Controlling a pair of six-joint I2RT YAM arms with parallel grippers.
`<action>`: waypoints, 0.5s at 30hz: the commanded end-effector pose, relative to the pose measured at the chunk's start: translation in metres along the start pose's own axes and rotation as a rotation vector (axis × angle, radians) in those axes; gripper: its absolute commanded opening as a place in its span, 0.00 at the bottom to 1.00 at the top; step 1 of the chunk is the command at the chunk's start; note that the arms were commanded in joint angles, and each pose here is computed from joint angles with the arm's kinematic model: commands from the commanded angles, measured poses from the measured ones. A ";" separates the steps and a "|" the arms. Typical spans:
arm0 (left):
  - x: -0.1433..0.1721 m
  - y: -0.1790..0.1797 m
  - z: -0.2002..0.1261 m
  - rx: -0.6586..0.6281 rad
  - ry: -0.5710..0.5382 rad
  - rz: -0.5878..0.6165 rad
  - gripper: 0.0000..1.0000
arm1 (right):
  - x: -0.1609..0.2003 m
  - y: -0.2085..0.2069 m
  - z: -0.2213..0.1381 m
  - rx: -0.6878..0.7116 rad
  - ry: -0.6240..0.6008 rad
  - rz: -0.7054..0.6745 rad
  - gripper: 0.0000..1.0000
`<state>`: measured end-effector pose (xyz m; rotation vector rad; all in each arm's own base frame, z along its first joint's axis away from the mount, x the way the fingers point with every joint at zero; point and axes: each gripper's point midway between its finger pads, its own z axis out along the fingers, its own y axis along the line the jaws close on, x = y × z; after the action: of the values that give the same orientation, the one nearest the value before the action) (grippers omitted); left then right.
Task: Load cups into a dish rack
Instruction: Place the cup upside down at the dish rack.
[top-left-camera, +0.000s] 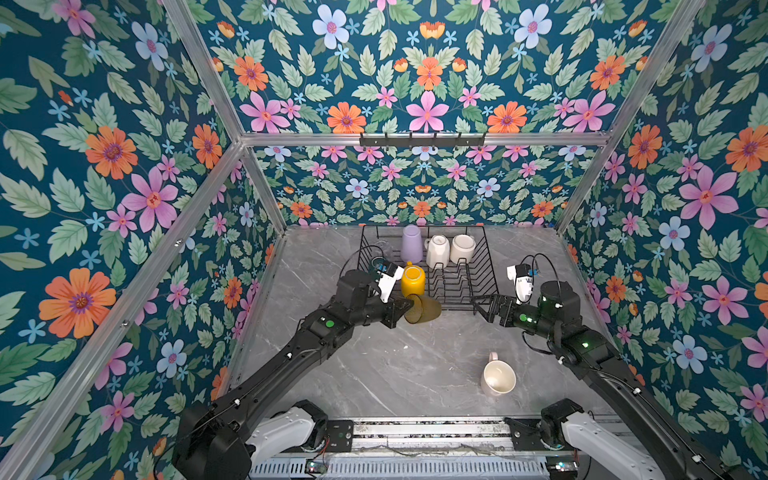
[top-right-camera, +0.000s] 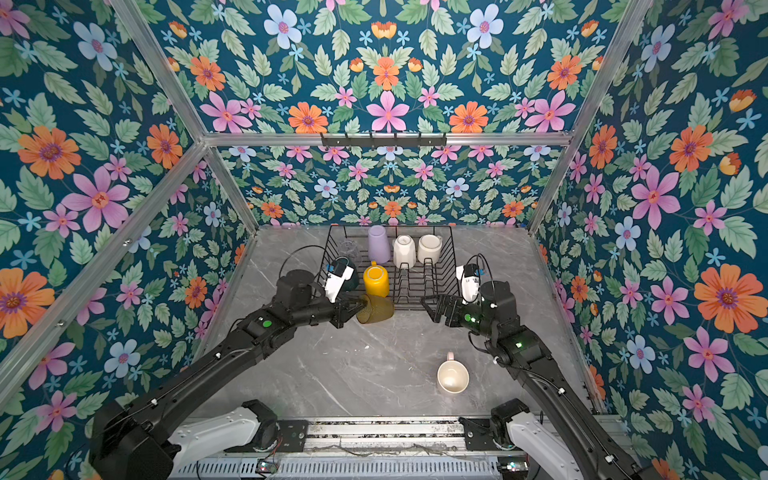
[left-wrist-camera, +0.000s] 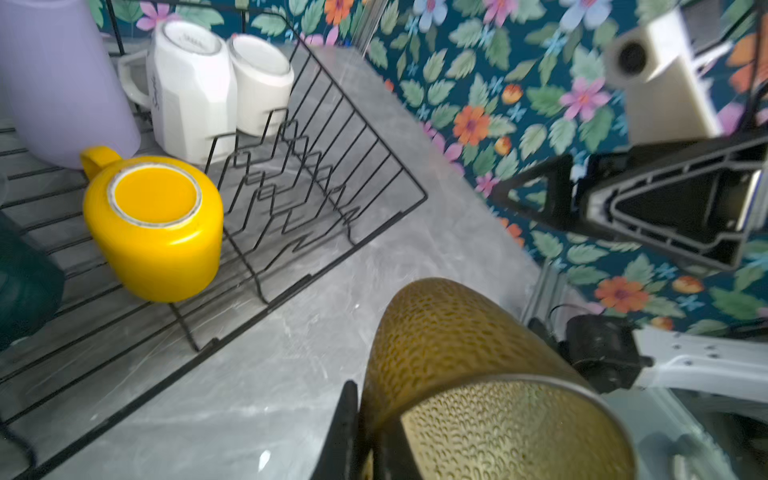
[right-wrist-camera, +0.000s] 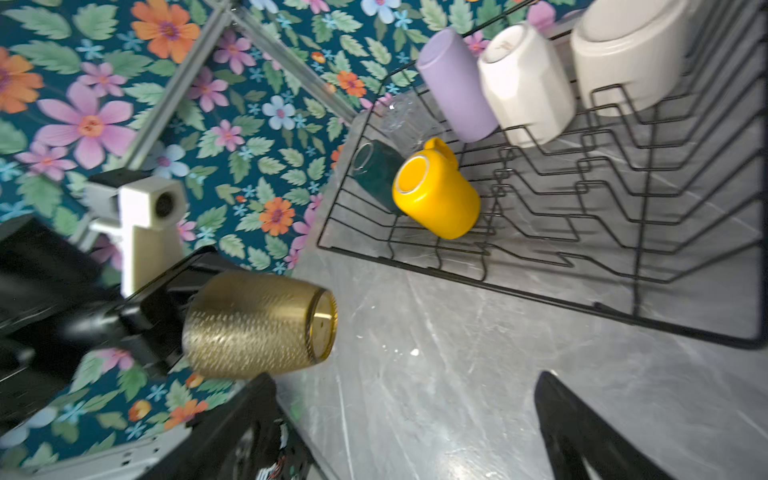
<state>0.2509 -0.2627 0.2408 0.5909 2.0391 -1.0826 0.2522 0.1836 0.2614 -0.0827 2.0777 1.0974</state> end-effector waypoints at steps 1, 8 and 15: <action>-0.030 -0.043 -0.018 0.316 -0.121 0.001 0.00 | -0.011 0.042 -0.004 -0.201 -0.017 -0.026 0.96; -0.032 -0.059 -0.028 0.450 -0.138 0.010 0.00 | -0.012 0.065 0.003 -0.293 -0.004 -0.049 0.96; -0.033 -0.065 -0.034 0.533 -0.147 -0.011 0.00 | -0.009 0.095 0.017 -0.429 0.052 -0.077 0.96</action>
<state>0.2230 -0.2710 0.2936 0.6777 1.7190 -1.5854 0.2378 0.2427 0.3004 -0.3172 1.9420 1.4171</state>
